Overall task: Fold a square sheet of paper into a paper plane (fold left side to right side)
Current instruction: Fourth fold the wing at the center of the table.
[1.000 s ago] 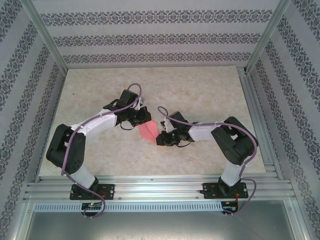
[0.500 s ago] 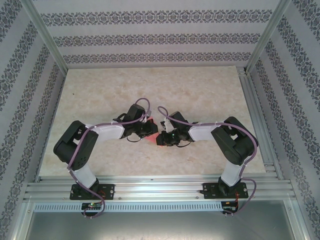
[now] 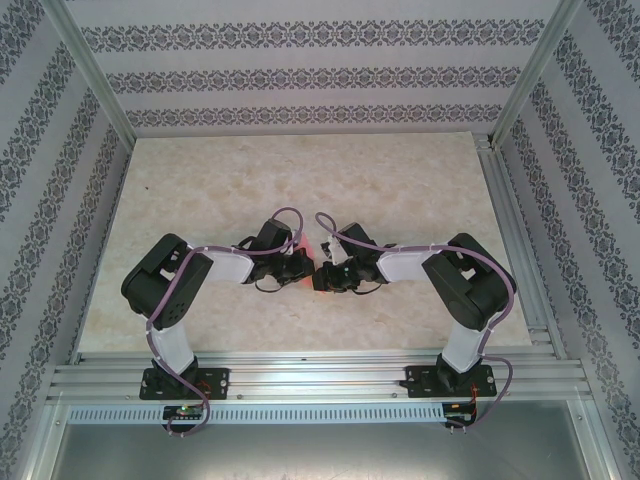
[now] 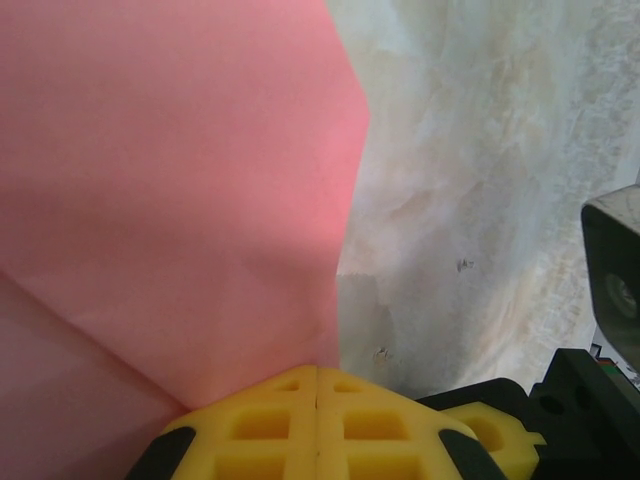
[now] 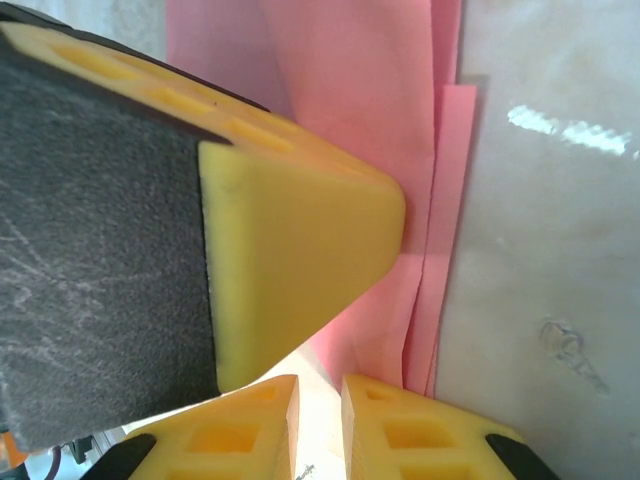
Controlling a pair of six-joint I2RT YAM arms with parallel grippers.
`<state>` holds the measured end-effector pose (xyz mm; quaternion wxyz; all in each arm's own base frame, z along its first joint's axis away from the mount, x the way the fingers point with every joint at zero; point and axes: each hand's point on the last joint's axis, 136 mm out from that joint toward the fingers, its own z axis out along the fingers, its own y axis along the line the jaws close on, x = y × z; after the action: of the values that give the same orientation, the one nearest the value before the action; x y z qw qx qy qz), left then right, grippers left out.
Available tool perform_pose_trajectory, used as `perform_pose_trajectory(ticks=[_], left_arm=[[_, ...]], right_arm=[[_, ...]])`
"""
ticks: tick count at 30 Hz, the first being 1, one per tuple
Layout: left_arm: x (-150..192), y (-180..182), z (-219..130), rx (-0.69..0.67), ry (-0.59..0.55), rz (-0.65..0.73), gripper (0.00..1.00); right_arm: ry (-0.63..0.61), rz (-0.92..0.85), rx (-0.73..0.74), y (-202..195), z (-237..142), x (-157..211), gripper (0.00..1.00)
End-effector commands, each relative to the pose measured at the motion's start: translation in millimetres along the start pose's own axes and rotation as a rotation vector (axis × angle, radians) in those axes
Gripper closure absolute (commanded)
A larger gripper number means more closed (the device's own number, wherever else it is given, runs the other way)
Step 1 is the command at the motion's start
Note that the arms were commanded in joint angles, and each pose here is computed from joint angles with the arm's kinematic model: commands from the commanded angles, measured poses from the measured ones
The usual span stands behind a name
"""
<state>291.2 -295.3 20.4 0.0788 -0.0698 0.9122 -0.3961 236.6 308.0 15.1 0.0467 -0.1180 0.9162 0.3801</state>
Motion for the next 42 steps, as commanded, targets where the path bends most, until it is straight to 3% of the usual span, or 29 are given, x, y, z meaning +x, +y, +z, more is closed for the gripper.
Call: perform_pose_trajectory(ticks=[1, 11, 42], left_arm=[[-4.9, 7.9, 5.5, -0.023, -0.042, 0.022, 1.0], [-26.5, 19.0, -4.7, -0.145, -0.093, 0.071, 1.0], [-92.9, 75.5, -30.3, -0.233, -0.198, -0.01, 1.0]], right_arm=[[0.127, 0.093, 0.178, -48.8, 14.3, 44.3, 0.8], [0.159, 0.091, 0.25, -57.7, 13.9, 53.7, 0.8], [0.175, 0.091, 0.267, -58.7, 13.5, 58.7, 0.81]])
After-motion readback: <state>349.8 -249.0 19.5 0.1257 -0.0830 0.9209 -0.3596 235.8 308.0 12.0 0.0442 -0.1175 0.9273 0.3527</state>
